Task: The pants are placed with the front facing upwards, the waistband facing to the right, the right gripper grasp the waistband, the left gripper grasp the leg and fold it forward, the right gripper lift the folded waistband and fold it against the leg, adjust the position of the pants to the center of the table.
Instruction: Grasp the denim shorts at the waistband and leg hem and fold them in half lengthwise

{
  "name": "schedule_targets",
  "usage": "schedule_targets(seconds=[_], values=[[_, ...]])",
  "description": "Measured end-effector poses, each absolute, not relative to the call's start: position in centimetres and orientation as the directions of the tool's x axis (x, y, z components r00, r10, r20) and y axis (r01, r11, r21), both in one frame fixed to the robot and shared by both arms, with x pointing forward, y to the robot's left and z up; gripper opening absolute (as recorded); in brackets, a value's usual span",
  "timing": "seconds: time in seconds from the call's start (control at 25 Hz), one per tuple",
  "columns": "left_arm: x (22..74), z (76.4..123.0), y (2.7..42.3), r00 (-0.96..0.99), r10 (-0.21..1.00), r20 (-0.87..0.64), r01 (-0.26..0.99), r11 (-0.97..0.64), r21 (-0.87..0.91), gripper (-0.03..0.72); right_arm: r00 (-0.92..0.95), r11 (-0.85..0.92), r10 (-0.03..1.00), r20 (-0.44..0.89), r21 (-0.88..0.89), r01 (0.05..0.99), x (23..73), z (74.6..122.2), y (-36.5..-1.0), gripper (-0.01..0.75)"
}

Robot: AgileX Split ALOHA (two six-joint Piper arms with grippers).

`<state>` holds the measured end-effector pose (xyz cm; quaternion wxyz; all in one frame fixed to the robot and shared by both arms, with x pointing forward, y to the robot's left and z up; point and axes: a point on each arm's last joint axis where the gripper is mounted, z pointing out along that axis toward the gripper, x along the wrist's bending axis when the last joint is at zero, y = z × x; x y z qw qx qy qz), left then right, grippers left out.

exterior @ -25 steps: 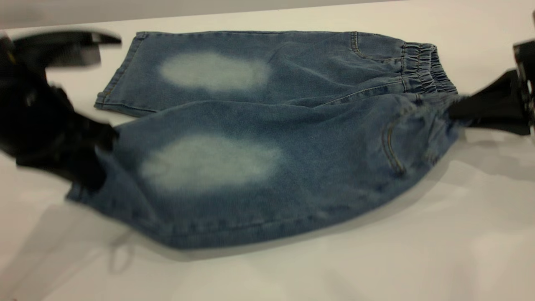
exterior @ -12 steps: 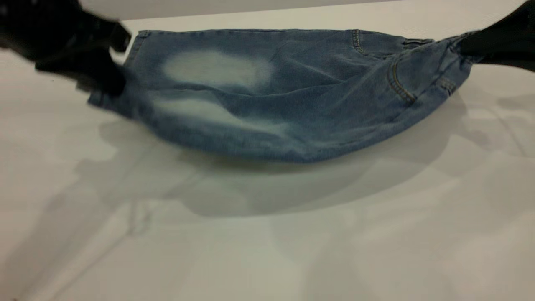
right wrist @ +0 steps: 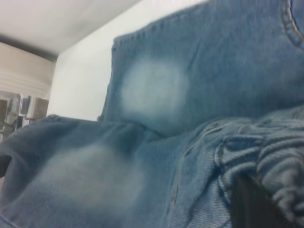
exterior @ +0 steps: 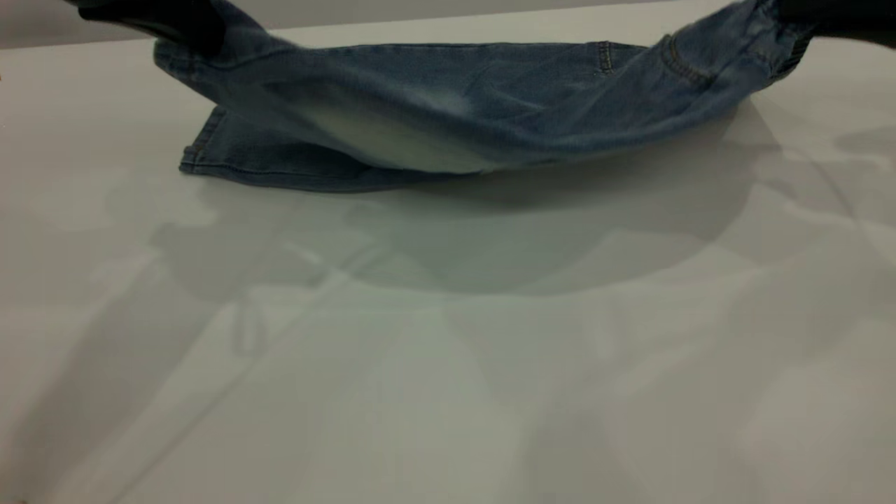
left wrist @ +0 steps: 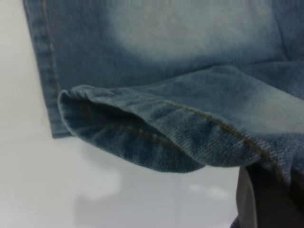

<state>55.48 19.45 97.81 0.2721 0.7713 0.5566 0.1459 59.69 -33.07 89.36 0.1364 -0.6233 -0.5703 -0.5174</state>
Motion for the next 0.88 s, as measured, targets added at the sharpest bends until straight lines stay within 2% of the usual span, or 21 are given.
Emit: schedule_targets(seconds=[0.36,0.64,0.88], values=[[56.6,98.5,19.5,0.319,0.947,-0.049,0.696,-0.199,0.69,0.038,-0.209,-0.336,0.583,0.785,0.468,0.818,61.5,90.7,-33.7,0.038],[58.5,97.3,18.9,0.315,0.948,-0.049,0.705,-0.199,0.681,0.038,-0.231,-0.334,0.591,0.773,0.496,0.802,62.7,91.7,-33.6,0.038],[61.3,96.3,18.0,0.336,0.941,-0.035,0.716,-0.231,0.659,0.038,-0.232,-0.298,0.626,0.744,0.503,0.811,63.8,91.7,-32.2,0.038]])
